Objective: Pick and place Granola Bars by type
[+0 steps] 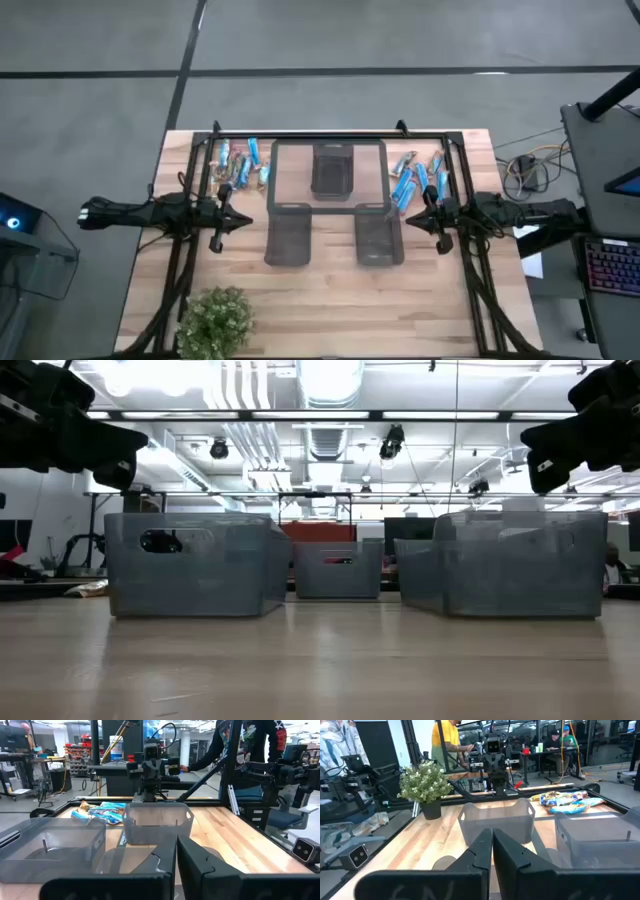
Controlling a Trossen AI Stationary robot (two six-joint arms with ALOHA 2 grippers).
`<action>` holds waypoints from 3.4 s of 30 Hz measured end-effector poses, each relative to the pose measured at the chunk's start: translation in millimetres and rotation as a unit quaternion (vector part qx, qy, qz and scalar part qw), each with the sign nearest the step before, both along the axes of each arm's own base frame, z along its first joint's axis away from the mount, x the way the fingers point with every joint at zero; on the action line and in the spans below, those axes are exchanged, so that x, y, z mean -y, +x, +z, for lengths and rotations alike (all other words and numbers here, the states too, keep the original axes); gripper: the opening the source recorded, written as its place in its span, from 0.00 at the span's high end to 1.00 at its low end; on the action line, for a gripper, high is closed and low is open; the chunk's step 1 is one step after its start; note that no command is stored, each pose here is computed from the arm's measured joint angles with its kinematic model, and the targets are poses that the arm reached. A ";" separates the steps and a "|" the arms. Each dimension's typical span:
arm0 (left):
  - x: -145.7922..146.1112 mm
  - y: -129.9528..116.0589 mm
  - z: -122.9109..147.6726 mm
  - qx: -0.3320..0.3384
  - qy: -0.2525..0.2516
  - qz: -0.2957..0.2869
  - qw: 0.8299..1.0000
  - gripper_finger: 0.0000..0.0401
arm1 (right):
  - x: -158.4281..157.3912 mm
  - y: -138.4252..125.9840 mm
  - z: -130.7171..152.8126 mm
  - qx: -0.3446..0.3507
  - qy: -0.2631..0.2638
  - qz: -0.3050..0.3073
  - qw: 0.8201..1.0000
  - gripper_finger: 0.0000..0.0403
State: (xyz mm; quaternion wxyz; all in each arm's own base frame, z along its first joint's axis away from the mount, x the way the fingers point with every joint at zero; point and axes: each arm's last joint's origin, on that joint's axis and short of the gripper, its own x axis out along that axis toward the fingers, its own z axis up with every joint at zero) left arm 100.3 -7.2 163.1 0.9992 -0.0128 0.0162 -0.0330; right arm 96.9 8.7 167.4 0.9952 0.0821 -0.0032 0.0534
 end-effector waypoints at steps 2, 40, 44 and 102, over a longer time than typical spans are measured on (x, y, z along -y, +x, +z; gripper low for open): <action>0.0 0.0 0.0 0.000 0.000 0.000 1.000 1.00 | 0.0 0.0 0.0 0.000 0.000 0.000 1.000 0.98; 0.1 0.0 0.0 0.000 0.000 0.000 1.000 1.00 | 0.0 0.0 0.0 0.000 0.000 0.000 1.000 0.98; 0.1 0.0 0.0 0.000 0.000 0.000 1.000 1.00 | 0.0 0.0 0.0 0.000 0.000 0.000 1.000 0.98; 0.3 -0.1 1.8 0.002 -0.069 -0.002 0.998 1.00 | 0.0 0.0 0.2 0.004 -0.022 0.000 1.000 0.98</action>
